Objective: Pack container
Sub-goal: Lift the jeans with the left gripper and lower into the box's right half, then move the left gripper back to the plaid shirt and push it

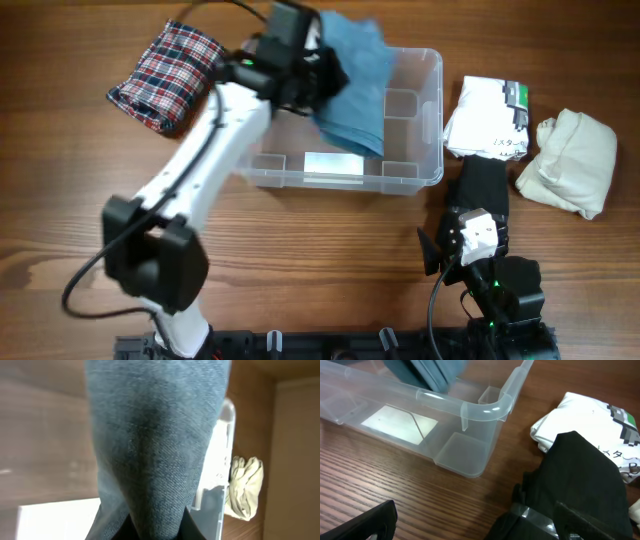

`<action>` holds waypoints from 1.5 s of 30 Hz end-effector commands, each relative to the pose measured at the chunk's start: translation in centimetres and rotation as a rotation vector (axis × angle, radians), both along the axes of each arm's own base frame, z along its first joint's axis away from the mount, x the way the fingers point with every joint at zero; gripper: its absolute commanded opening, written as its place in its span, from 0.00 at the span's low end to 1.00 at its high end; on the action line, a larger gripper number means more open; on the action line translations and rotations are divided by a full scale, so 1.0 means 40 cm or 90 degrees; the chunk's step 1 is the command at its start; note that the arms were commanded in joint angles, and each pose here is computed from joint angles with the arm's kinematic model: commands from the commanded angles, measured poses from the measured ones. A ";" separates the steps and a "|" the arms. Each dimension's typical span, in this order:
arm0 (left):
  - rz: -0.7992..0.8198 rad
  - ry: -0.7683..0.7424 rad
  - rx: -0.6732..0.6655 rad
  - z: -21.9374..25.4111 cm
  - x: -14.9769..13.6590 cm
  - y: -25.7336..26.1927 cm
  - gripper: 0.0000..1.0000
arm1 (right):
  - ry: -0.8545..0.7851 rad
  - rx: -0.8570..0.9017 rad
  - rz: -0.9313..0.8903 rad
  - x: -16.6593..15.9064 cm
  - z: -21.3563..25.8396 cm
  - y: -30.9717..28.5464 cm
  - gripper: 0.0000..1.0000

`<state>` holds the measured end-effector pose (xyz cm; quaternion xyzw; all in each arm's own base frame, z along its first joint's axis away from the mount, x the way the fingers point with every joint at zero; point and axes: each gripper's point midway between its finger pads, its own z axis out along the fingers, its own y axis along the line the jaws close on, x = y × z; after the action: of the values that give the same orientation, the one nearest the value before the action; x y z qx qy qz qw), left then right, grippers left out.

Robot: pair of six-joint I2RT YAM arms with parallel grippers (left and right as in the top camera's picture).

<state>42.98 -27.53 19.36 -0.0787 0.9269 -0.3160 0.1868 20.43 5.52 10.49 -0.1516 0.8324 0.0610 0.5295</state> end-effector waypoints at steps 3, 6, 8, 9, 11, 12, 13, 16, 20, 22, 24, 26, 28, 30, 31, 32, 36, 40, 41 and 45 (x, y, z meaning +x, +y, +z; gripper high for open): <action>0.019 0.042 -0.040 -0.020 -0.039 -0.126 0.04 | -0.005 0.011 -0.001 0.000 0.007 0.001 1.00; 0.041 0.059 -0.020 -0.055 -0.059 -0.157 0.04 | -0.005 0.011 -0.001 0.000 0.007 0.001 1.00; 0.040 0.073 -0.018 -0.064 -0.077 -0.173 0.04 | -0.005 0.011 -0.001 0.000 0.007 0.001 1.00; 0.037 0.075 -0.015 -0.066 -0.083 -0.177 0.04 | -0.005 0.011 -0.001 0.000 0.007 0.001 1.00; 0.042 0.077 0.003 -0.076 -0.091 -0.172 0.04 | -0.005 0.011 -0.002 0.000 0.007 0.001 1.00; 0.055 0.075 0.024 -0.085 -0.090 -0.158 0.06 | -0.005 0.011 -0.001 0.000 0.007 0.001 1.00; 0.068 0.073 0.045 -0.094 -0.088 -0.142 0.20 | -0.005 0.011 -0.001 0.000 0.007 0.001 1.00; 0.071 0.055 0.061 -0.081 -0.059 -0.088 0.91 | -0.005 0.011 -0.001 0.000 0.007 0.001 1.00; 0.044 0.014 0.040 0.002 -0.018 0.015 1.00 | -0.005 0.011 -0.001 0.000 0.007 0.001 1.00; 0.061 -0.014 0.046 0.052 0.009 0.115 1.00 | -0.005 0.011 -0.001 0.000 0.007 0.001 1.00; 0.075 -0.043 0.066 0.081 0.031 0.206 1.00 | -0.005 0.011 -0.001 0.000 0.007 0.001 1.00; 0.088 -0.085 0.116 0.099 0.071 0.365 1.00 | -0.005 0.011 -0.002 0.000 0.007 0.001 1.00; 0.108 -0.096 0.162 0.084 0.099 0.507 1.00 | -0.005 0.011 -0.001 0.000 0.007 0.001 1.00; 0.129 -0.100 0.204 0.048 0.130 0.652 1.00 | -0.005 0.011 -0.001 0.000 0.007 0.001 1.00; 0.136 -0.102 0.221 0.028 0.142 0.711 1.00 | -0.005 0.011 -0.001 0.000 0.007 0.001 1.00; 0.146 -0.102 0.234 0.008 0.154 0.763 1.00 | -0.005 0.011 -0.001 0.000 0.007 0.001 1.00; 0.170 -0.082 0.241 -0.124 0.203 0.915 0.99 | -0.005 0.011 -0.001 0.000 0.007 0.001 1.00; 0.150 -0.057 0.229 -0.279 0.248 0.930 0.91 | -0.005 0.011 -0.001 0.000 0.007 0.001 1.00; 0.145 -0.048 0.228 -0.303 0.250 0.923 0.92 | -0.005 0.011 -0.001 0.000 0.007 0.001 0.99; 0.153 0.051 0.257 -0.396 0.193 0.935 0.74 | -0.005 0.011 -0.001 0.000 0.007 0.001 1.00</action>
<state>52.13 9.83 5.46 -0.1637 0.9498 -0.1183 0.2389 20.43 5.52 10.49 -0.1516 0.8324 0.0610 0.5295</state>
